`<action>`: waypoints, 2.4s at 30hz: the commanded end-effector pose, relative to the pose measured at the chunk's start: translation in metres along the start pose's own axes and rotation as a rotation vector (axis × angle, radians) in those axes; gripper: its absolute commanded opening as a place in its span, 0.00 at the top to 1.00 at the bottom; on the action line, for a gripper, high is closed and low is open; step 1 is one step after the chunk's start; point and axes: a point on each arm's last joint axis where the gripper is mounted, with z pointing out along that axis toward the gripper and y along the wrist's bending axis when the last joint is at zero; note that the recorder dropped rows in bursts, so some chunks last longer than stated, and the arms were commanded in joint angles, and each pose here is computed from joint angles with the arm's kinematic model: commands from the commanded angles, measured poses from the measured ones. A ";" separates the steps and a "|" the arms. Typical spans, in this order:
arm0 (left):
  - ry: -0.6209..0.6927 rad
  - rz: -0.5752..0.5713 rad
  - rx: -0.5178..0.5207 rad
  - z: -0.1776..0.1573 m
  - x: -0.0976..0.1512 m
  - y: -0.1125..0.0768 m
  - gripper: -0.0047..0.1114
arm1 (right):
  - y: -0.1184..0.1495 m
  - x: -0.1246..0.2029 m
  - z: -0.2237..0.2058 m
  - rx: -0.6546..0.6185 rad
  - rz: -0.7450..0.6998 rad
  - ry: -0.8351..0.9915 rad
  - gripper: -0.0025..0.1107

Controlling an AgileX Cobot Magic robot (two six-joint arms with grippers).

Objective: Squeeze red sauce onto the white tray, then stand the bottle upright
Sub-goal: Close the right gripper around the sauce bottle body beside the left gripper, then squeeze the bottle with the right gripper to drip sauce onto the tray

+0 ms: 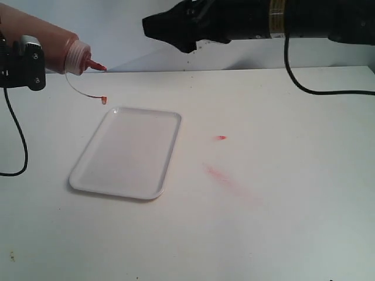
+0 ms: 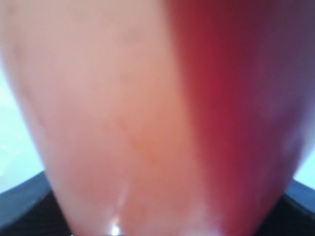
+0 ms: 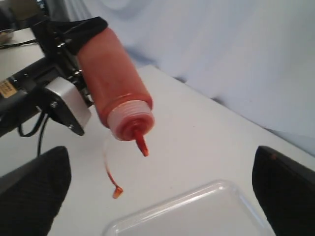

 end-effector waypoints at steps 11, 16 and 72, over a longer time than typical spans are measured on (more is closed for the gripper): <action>-0.024 0.018 -0.070 0.002 -0.003 0.006 0.96 | 0.017 0.003 0.101 -0.050 -0.168 0.049 0.18; -0.052 0.040 -0.041 0.005 -0.010 -0.009 0.96 | 0.017 0.006 0.123 -0.018 -0.220 0.054 0.18; -0.064 0.063 -0.092 0.006 -0.014 -0.010 0.96 | 0.039 0.046 0.204 -0.030 -0.341 0.063 0.27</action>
